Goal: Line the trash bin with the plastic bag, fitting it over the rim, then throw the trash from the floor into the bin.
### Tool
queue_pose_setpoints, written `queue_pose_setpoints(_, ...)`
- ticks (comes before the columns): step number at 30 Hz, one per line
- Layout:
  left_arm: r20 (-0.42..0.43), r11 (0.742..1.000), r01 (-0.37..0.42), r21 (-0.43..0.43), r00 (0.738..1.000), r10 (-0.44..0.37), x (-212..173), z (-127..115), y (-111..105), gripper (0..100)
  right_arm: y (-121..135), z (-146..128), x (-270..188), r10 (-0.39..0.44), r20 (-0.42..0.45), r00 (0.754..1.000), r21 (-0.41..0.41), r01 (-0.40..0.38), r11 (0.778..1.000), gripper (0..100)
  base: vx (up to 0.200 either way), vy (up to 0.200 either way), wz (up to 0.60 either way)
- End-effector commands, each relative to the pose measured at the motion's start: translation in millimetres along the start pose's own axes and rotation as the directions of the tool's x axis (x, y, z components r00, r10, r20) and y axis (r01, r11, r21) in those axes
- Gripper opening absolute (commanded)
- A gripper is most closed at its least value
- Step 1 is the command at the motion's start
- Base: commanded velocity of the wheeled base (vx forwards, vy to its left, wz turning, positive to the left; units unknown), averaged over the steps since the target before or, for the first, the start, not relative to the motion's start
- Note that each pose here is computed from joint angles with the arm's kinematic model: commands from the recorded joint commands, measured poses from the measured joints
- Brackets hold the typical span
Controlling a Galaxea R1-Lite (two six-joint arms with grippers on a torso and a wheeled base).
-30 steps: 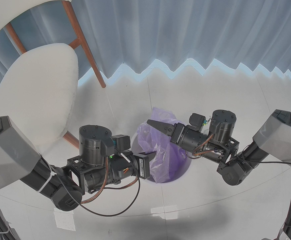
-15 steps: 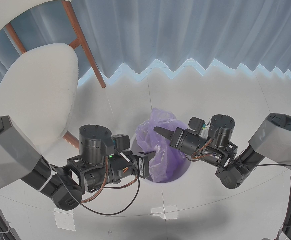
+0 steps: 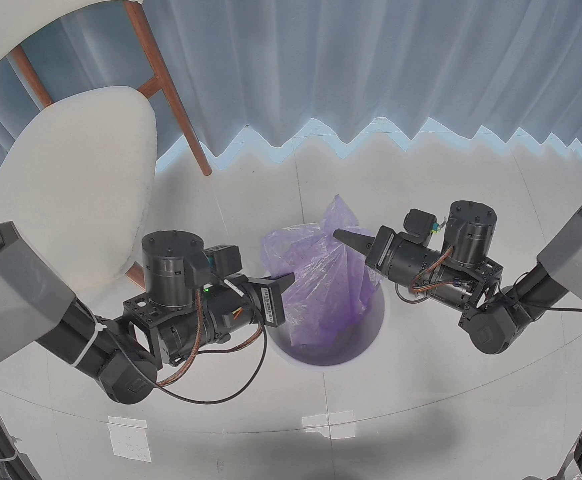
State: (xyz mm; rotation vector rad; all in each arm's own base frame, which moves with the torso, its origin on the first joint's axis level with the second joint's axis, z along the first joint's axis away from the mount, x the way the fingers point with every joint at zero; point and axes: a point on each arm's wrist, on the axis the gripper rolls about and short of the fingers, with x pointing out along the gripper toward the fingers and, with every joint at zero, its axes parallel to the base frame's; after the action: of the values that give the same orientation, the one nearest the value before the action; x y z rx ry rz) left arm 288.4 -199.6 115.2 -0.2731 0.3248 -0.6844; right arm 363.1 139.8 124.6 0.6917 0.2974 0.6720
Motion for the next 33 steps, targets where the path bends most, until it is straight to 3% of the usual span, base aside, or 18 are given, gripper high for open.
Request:
queue_pose_setpoints(1, 0.017, 1.000, -0.008, -0.002, 1.000, 0.008, 2, -1, 5, 0, 13, 14, -11, 0.002, 0.014, 1.000, -0.005, -0.002, 1.000, 0, 0.000, 0.000, 0.00)
queue_pose_setpoints(16, 0.017, 0.998, -0.054, -0.014, 0.998, 0.054, 6, -7, 23, 0, 13, 19, -32, -0.131, -0.108, 0.985, -0.016, 0.130, 0.991, 0, 0.000, 0.000, 0.00)
queue_pose_setpoints(22, -0.039, 0.994, -0.109, -0.023, 0.993, 0.108, -7, -4, 32, 0, 11, 17, -41, -0.198, -0.184, 0.963, -0.003, 0.201, 0.980, 0, 0.000, 0.000, 0.00)
queue_pose_setpoints(27, -0.112, 0.991, -0.134, -0.024, 0.985, 0.131, -14, -15, 33, 0, 7, 10, -47, -0.257, -0.274, 0.927, 0.001, 0.268, 0.964, 0, 0.000, 0.000, 0.00)
queue_pose_setpoints(33, -0.184, 0.979, -0.189, 0.071, 0.963, 0.199, -19, -34, 49, 0, -1, 6, -54, -0.300, -0.316, 0.900, -0.032, 0.306, 0.952, 0, 0.000, 0.000, 0.00)
